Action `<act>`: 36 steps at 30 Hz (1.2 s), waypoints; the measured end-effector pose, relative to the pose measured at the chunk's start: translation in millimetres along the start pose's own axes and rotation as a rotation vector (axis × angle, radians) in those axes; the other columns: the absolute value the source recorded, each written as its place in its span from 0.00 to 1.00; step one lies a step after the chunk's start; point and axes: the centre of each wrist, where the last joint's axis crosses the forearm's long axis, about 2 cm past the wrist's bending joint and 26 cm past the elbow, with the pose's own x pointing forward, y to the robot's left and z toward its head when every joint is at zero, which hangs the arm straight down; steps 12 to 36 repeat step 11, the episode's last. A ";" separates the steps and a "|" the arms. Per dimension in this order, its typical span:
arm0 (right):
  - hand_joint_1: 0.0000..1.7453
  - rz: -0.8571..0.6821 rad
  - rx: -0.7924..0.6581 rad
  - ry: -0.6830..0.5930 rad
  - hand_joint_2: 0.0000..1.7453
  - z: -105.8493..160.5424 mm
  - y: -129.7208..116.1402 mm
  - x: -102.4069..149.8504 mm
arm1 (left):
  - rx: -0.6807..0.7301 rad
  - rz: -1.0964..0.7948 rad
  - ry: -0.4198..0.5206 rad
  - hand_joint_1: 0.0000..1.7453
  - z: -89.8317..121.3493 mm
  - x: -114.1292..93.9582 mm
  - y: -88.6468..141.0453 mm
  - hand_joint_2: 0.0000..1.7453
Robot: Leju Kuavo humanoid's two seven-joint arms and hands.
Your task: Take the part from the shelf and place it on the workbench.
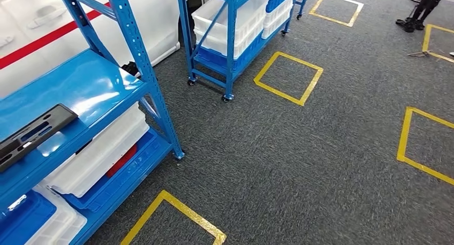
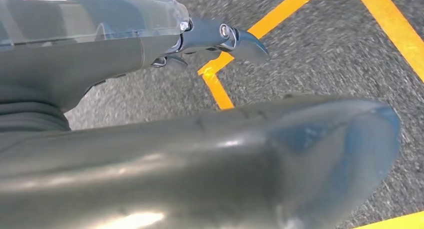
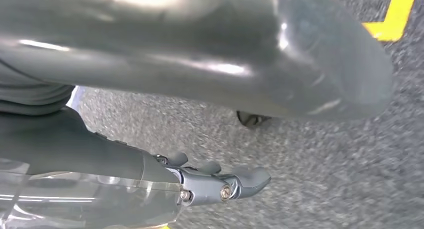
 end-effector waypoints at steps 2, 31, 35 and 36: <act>0.00 0.000 -0.003 -0.001 0.00 0.0 -0.3 0.3 | -0.003 -0.001 -0.001 0.00 -0.1 0.9 -0.6 0.00; 0.00 0.002 -0.007 -0.001 0.00 0.0 -0.9 -0.6 | -0.011 -0.003 -0.012 0.00 -0.4 2.4 -1.3 0.00; 0.00 0.002 -0.007 -0.001 0.00 0.0 -0.9 -0.6 | -0.011 -0.003 -0.012 0.00 -0.4 2.4 -1.3 0.00; 0.00 0.002 -0.007 -0.001 0.00 0.0 -0.9 -0.6 | -0.011 -0.003 -0.012 0.00 -0.4 2.4 -1.3 0.00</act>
